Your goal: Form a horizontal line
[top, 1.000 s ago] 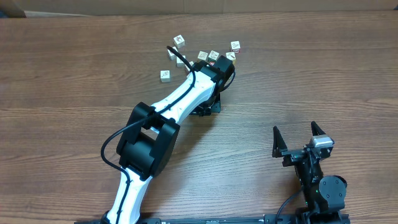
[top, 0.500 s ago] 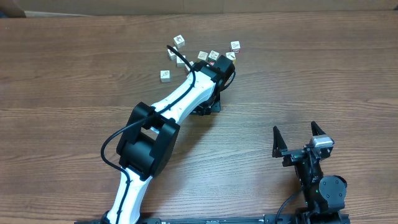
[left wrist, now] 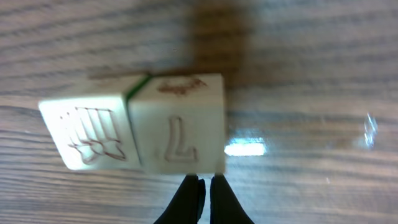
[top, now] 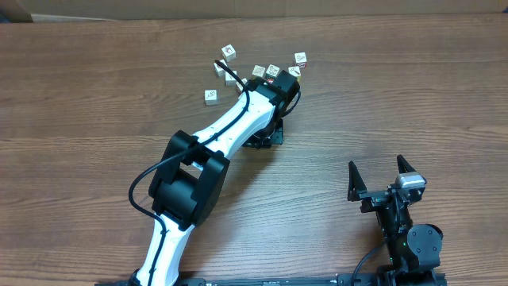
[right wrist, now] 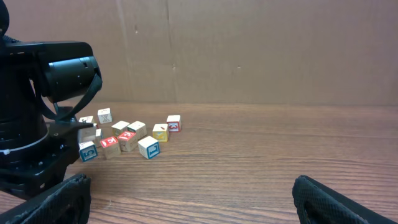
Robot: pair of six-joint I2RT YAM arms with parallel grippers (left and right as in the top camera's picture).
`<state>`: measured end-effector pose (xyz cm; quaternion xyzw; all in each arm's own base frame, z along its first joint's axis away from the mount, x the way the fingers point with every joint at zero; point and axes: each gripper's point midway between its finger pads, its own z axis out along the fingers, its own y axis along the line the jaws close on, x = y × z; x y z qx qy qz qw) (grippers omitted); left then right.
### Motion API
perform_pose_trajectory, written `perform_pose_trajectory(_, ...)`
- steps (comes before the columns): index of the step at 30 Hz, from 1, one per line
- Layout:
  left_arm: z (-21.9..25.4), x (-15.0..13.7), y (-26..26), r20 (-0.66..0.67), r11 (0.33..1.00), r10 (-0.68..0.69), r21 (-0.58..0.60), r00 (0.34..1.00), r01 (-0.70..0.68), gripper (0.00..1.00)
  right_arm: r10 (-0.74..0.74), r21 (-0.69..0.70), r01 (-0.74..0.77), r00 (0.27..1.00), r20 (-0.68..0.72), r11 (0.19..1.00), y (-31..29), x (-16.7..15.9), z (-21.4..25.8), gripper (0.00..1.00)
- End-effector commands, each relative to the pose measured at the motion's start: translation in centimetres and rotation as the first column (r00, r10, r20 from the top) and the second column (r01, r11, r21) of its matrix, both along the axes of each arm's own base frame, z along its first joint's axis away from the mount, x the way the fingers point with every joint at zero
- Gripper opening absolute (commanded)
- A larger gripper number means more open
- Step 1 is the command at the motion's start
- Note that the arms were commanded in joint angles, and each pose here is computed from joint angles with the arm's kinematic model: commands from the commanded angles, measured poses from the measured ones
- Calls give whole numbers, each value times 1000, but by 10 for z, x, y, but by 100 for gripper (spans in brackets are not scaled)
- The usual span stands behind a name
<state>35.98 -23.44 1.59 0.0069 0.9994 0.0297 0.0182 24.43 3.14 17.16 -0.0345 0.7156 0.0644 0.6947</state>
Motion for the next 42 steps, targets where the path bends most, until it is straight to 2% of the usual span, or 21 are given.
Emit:
perform_pose_trajectory(1, 21, 11, -11, 2, 995, -35, -92, 999, 35, 4, 3, -4, -3, 1000, 2, 1000, 1, 0, -2, 100)
perform_pose_trajectory(7, 87, 39, -9, 108, 980, -8, -197, 994, 30, 4, 3, -4, -3, 1000, 2, 1000, 1, 0, -2, 100)
perform_pose_trajectory(12, 106, 49, 34, 143, 992, 60, -122, 988, -43, 4, 3, -4, -3, 1000, 2, 1000, 1, 0, -2, 100)
perform_pose_trajectory(22, 75, 31, 106, 7, 984, 177, 10, 984, -177, 4, 3, -4, -3, 1000, 2, 1000, 1, 0, -2, 100)
perform_pose_trajectory(32, 30, 23, 107, -7, 984, 175, 14, 985, -175, 4, 3, -4, -3, 1000, 2, 1000, 1, 0, -2, 100)
perform_pose_trajectory(42, 4, 24, 96, 26, 995, 97, -10, 995, -97, 4, 3, -4, -3, 1000, 2, 1000, 1, 0, -2, 100)
